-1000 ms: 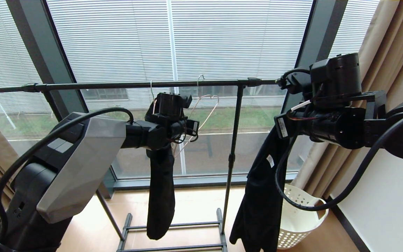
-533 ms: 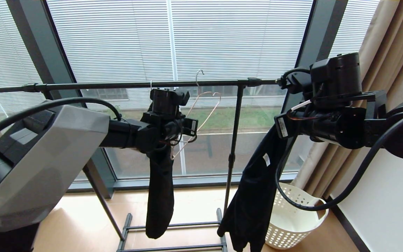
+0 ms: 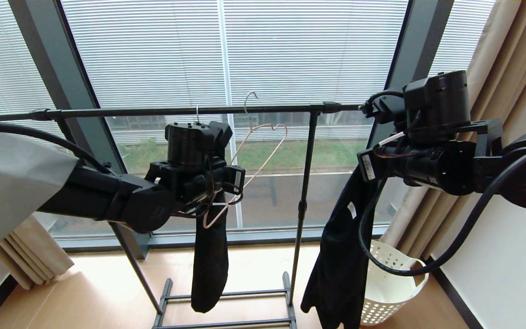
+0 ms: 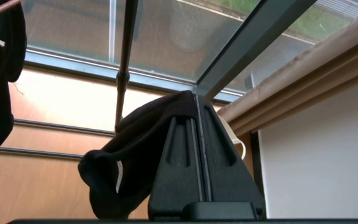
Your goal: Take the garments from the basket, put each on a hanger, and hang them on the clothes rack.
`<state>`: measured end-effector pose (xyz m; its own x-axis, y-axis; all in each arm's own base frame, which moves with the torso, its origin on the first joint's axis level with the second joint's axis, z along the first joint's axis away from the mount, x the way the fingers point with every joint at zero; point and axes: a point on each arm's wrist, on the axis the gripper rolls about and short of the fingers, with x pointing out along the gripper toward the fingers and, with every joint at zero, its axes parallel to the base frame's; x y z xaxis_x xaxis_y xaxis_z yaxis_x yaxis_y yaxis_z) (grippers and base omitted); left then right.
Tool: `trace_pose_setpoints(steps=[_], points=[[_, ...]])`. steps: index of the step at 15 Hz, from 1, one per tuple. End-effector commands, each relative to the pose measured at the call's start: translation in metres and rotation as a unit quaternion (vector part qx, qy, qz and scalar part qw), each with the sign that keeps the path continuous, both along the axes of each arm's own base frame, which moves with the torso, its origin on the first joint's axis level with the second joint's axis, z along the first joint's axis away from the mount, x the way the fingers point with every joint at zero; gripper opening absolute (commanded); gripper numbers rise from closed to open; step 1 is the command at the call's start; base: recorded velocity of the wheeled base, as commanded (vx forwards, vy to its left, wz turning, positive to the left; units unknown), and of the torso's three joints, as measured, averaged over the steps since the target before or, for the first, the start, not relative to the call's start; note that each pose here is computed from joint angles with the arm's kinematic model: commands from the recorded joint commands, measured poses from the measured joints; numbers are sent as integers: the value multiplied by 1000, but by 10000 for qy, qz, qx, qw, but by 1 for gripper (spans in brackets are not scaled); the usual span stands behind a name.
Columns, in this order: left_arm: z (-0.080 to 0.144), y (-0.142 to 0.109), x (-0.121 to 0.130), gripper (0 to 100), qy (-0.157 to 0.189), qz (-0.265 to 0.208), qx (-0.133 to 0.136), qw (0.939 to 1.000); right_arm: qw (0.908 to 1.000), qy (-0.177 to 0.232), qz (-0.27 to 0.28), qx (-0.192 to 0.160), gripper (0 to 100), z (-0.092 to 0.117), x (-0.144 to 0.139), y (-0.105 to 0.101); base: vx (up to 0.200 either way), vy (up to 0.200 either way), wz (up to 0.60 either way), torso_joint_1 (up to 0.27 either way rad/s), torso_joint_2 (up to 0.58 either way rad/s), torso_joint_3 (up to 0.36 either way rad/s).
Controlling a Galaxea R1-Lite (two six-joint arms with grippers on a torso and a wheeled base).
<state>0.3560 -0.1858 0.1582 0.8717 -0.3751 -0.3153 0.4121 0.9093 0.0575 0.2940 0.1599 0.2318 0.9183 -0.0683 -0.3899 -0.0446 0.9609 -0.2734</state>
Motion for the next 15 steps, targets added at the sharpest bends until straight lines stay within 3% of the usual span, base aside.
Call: trace_pose_setpoints(steps=[1,5,10,15], points=[[9,13,-29,0,-171,-31,-101,9998,10000,23,-1,-8,0,-2,1,1,0,0,0,0,0,0],[-12,30,-64,0,-101,-114,-83,9998,10000,15,-49,-60,0,-3,0,2,0,0,0,0,0,0],[-43,60,-124,0,-25,-746,-258,9969,9990,49,-352,-272,0,-12,6,5,0,0,0,0,0,0],[-70,73,-155,0,-86,-1026,-399,9939,9981,64,-442,-423,0,-15,9,5,0,0,0,0,0,0]])
